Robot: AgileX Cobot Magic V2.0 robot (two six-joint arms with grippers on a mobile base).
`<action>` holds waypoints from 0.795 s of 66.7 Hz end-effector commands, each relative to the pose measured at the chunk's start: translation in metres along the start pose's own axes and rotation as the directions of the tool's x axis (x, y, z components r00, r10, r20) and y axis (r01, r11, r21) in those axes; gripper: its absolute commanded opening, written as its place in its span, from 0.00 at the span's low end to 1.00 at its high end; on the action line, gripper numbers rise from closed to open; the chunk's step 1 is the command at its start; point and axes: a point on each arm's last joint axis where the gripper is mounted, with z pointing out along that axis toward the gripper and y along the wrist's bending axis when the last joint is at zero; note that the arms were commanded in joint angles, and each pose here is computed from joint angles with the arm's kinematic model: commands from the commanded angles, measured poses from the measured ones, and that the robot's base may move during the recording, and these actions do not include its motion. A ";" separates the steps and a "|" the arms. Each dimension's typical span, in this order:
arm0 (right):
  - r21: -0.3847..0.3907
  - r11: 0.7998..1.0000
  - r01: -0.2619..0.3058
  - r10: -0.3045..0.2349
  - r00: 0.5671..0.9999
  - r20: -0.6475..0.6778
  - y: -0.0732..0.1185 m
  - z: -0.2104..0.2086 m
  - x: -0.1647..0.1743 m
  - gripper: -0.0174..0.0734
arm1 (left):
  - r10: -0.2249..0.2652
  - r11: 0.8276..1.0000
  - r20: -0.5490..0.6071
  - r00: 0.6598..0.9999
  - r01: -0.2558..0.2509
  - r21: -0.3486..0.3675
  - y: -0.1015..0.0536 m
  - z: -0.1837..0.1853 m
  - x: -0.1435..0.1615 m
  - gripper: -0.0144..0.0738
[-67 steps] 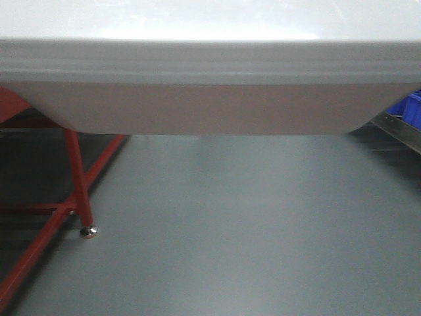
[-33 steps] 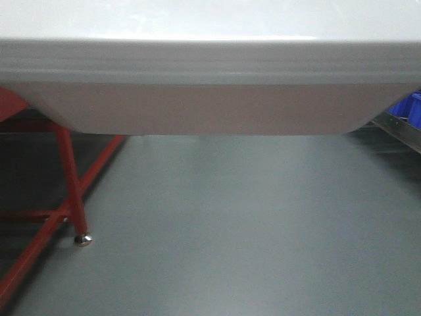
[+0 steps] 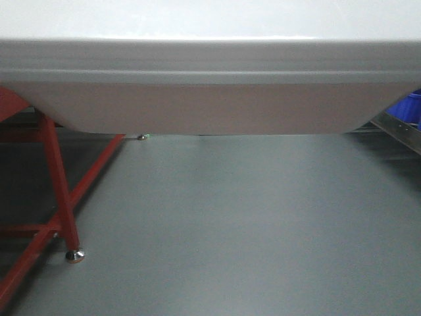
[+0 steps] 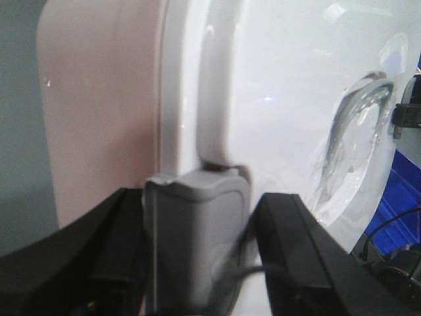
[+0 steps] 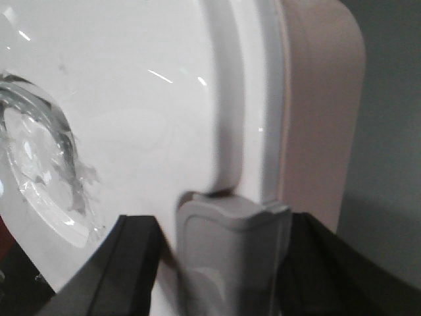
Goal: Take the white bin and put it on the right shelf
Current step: 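Carry the bin with both grippers past the red tables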
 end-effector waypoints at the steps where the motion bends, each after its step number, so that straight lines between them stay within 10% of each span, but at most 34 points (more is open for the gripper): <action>1: -0.175 0.985 -0.007 0.015 0.999 0.046 0.024 -0.006 -0.007 0.57 | -0.013 0.987 0.078 0.997 0.001 0.158 -0.024 -0.007 -0.011 0.37; 53: -0.175 0.985 -0.007 0.015 0.999 0.046 0.024 -0.006 -0.007 0.57 | -0.013 0.988 0.079 0.997 0.001 0.157 -0.024 -0.007 -0.011 0.37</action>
